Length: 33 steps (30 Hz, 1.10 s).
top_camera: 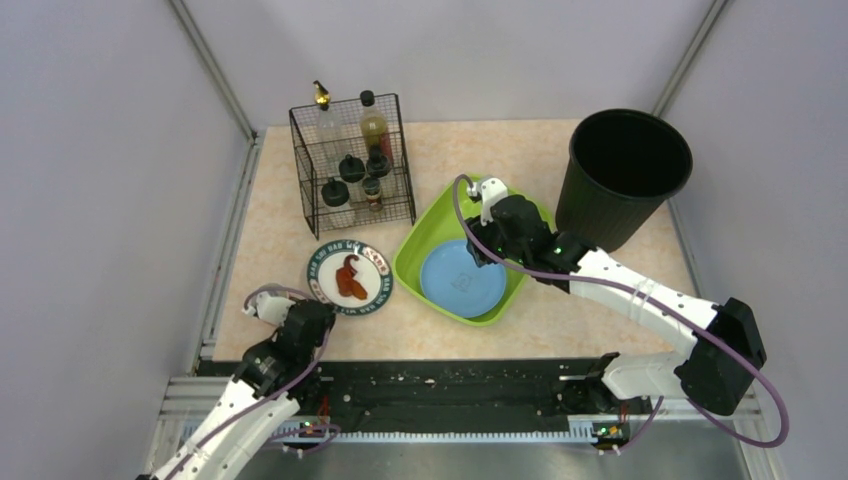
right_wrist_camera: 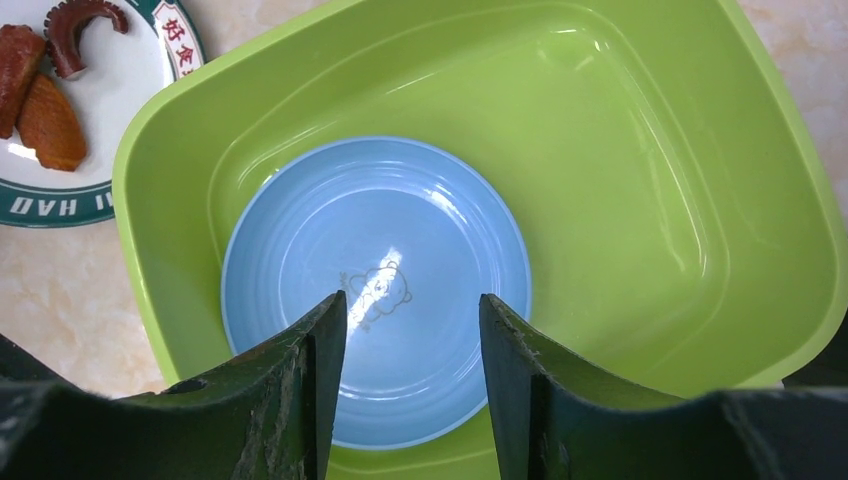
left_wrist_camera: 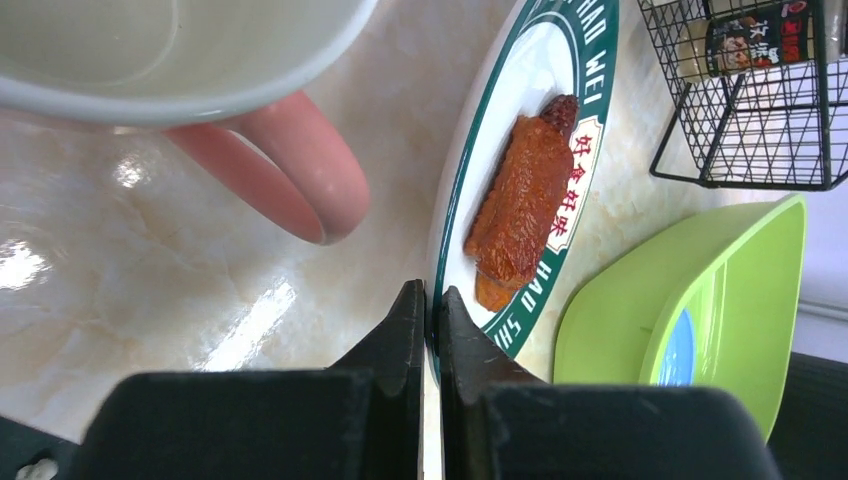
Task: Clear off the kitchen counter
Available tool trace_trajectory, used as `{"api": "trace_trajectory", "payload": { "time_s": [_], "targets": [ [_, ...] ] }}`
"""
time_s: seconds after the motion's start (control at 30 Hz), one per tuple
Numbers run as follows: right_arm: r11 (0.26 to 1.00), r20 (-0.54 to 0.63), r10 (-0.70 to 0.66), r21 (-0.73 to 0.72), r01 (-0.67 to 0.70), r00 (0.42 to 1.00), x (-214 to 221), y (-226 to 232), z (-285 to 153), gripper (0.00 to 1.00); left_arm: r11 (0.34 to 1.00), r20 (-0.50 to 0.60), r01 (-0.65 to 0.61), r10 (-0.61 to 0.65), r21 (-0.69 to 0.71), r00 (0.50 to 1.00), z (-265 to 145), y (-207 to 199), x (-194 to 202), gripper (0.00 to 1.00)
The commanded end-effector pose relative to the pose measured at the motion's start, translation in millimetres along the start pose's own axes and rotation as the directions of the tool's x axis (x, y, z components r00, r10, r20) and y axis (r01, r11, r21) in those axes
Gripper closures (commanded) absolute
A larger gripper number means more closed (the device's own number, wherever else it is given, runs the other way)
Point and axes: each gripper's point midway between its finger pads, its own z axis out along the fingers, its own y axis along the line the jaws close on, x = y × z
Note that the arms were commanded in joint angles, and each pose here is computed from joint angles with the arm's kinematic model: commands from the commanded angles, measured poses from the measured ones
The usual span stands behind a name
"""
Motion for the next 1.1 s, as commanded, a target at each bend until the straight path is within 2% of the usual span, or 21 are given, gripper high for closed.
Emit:
{"api": "trace_trajectory", "payload": {
  "time_s": [0.0, 0.5, 0.8, 1.07],
  "targets": [
    [0.999, 0.084, -0.010, -0.038, 0.013, 0.996, -24.3, 10.7, -12.7, 0.50, 0.994, 0.041, 0.017, -0.021, 0.110, 0.999, -24.7, -38.1, -26.2, 1.00],
    [0.996, 0.102, 0.003, -0.086, 0.006, 0.995, -31.8, 19.5, -20.5, 0.50, 0.980, 0.053, 0.059, -0.071, 0.192, 0.996, -59.6, -48.7, -51.2, 1.00],
    [0.982, 0.117, 0.038, -0.188, -0.015, 0.992, -40.2, 38.2, -27.1, 0.48, 0.962, 0.011, 0.093, -0.099, 0.255, 0.995, -78.7, -61.1, -55.9, 1.00],
    [0.934, 0.118, 0.097, -0.355, -0.050, 0.988, -50.4, 69.1, -37.9, 0.45, 0.937, -0.066, 0.127, -0.111, 0.326, 0.992, -93.0, -80.8, -50.4, 1.00]
  ]
}}
